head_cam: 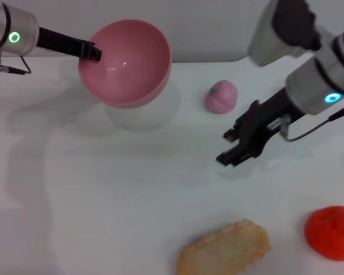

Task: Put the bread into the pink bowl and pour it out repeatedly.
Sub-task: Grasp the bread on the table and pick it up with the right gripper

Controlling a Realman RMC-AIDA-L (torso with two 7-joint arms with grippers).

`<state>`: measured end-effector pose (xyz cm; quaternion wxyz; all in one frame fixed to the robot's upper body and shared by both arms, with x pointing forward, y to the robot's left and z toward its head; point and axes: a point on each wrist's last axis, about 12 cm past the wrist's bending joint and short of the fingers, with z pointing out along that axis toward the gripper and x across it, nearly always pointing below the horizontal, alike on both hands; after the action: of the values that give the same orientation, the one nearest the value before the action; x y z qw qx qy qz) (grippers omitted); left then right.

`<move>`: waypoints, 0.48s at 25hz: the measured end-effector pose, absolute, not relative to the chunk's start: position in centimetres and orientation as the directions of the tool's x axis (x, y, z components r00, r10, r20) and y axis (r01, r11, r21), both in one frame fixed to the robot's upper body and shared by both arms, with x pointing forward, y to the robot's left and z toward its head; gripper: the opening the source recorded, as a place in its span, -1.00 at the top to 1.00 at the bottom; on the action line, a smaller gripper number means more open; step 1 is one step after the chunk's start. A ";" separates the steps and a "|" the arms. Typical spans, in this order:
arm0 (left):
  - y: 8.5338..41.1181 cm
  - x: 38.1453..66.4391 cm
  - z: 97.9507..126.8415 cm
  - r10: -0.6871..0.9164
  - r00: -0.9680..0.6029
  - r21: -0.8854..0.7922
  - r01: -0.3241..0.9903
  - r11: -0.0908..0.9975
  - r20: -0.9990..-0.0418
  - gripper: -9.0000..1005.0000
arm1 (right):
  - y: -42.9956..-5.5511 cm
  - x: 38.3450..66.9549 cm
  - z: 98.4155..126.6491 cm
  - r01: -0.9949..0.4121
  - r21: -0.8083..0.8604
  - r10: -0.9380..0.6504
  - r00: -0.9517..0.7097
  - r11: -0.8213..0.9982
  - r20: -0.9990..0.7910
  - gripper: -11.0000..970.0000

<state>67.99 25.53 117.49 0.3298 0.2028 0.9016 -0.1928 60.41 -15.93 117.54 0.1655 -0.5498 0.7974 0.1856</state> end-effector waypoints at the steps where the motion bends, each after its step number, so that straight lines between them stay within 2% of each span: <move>1: 25.5 68.0 117.5 0.240 -0.699 -0.213 0.495 0.842 -0.674 0.91 | -15.3 60.3 117.4 -0.945 0.114 -0.827 -0.323 0.306 -0.459 -0.06; 6: 25.5 68.0 117.5 0.240 -0.697 -0.214 0.497 0.841 -0.676 0.91 | -12.9 59.6 116.3 -0.967 0.130 -0.862 -0.255 0.220 -0.439 -0.19; 12: 25.7 67.8 117.1 0.237 -0.702 -0.216 0.491 0.844 -0.671 0.91 | -12.0 58.9 115.9 -0.975 0.159 -0.893 -0.207 0.154 -0.401 -0.35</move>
<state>67.78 25.68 117.15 0.3289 0.2020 0.9021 -0.1933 58.90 -12.01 115.89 0.1066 -0.6208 0.7522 0.1934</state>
